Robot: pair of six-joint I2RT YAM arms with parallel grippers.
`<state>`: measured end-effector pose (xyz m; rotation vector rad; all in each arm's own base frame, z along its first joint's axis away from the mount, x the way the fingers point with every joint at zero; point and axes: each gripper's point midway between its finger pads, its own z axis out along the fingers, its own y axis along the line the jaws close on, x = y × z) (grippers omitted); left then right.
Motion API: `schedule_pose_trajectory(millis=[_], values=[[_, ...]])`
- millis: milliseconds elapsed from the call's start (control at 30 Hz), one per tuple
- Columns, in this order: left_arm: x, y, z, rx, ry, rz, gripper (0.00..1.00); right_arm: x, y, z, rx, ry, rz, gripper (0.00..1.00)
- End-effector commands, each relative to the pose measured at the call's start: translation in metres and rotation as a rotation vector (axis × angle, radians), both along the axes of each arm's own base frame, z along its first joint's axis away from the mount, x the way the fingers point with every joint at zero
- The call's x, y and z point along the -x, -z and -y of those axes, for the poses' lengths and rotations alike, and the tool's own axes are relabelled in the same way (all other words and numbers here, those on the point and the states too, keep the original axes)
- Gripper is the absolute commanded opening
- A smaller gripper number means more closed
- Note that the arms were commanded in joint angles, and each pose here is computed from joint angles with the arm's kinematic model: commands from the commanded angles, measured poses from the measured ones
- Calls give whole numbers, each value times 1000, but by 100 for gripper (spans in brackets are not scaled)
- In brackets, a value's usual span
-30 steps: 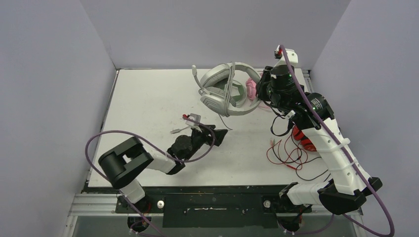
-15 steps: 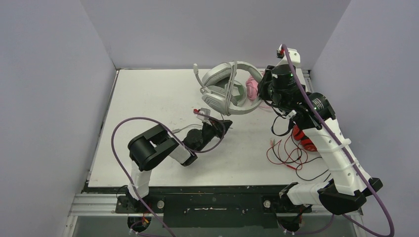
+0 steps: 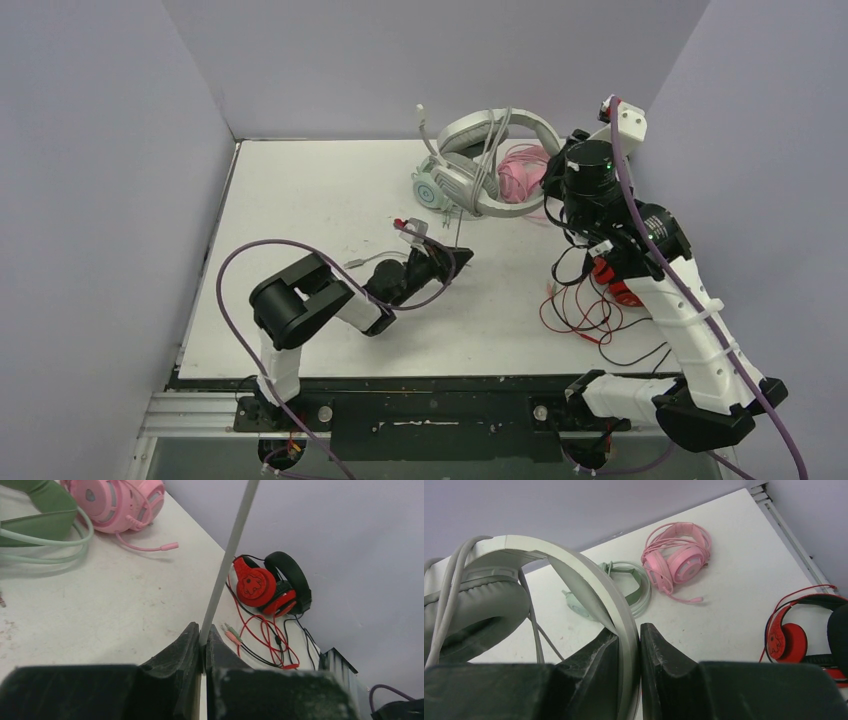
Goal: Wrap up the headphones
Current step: Wrap the headphones cable around the headphones.
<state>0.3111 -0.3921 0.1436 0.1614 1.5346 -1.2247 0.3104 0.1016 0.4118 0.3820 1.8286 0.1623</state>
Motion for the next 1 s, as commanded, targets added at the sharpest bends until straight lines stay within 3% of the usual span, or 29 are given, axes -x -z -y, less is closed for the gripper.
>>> schedule_pose_trajectory(millis=[0, 367, 667, 967], values=[[37, -14, 12, -47, 112, 22, 0, -12, -74, 27, -248, 215, 325, 0], [104, -12, 15, -225, 234, 10, 0, -20, -39, 64, -89, 468, 305, 0], [150, -12, 24, -568, 342, 100, 0, -40, 5, 62, -55, 464, 219, 0], [157, -55, 16, -686, 349, 187, 0, -48, 63, 59, 39, 458, 106, 0]])
